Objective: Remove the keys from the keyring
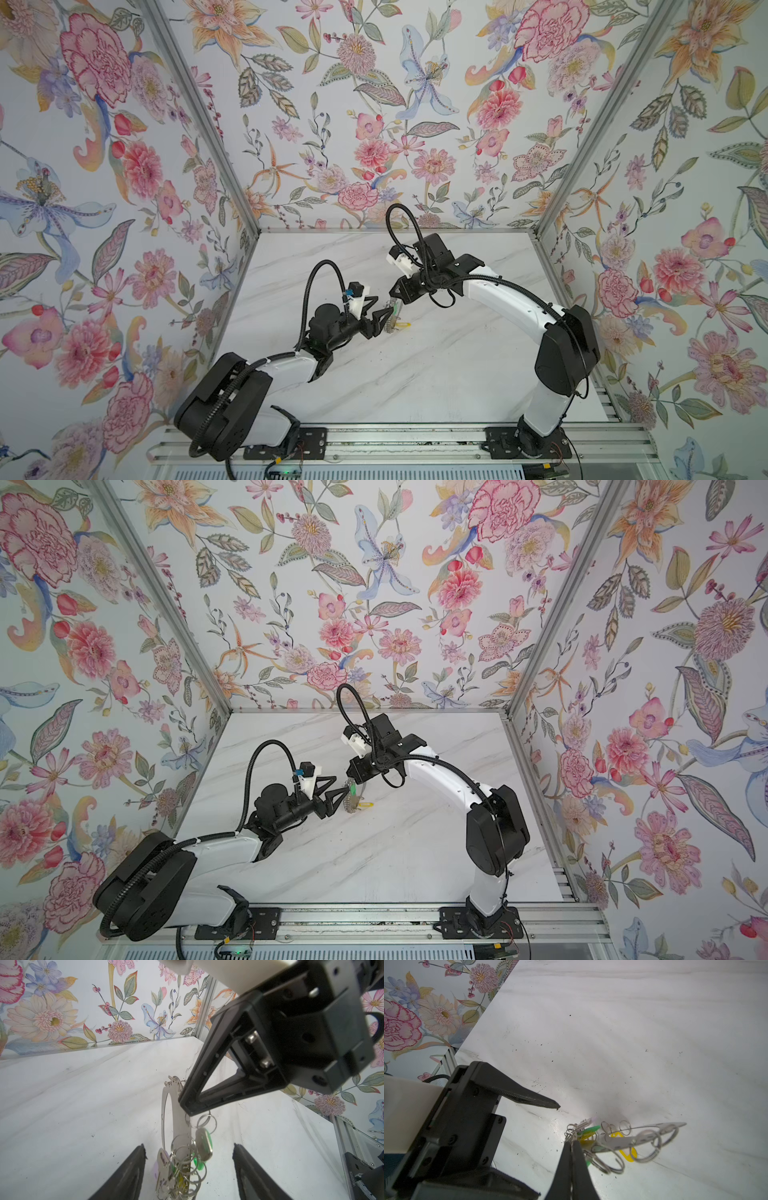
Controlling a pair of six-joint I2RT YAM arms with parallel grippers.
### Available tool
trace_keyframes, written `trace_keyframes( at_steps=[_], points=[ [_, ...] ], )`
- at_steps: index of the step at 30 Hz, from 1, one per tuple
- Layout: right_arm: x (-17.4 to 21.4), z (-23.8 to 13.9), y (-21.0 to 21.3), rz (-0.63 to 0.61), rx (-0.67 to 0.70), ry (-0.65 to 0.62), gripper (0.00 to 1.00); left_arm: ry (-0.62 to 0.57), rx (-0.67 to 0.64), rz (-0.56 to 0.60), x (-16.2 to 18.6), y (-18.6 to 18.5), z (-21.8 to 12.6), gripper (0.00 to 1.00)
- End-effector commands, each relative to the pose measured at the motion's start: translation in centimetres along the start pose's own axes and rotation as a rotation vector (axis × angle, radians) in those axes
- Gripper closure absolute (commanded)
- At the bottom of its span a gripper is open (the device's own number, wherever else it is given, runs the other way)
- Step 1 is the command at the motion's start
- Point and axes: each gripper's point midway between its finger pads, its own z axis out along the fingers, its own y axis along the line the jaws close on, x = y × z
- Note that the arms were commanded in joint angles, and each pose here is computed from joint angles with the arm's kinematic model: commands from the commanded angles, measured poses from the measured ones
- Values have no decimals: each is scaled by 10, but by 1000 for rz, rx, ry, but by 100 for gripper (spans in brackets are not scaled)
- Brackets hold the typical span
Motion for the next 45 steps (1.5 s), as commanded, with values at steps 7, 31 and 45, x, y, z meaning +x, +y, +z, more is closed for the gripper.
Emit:
trace_keyframes(
  at_steps=[7, 31, 45],
  points=[
    [-9, -2, 9, 10, 30, -29, 100, -71, 41, -25, -23, -10, 23, 31],
    [9, -28, 30, 3, -12, 13, 100, -18, -139, 2, -11, 29, 22, 31],
    [29, -49, 31, 47, -32, 114, 100, 1, -181, 18, -4, 38, 14, 31]
  ],
)
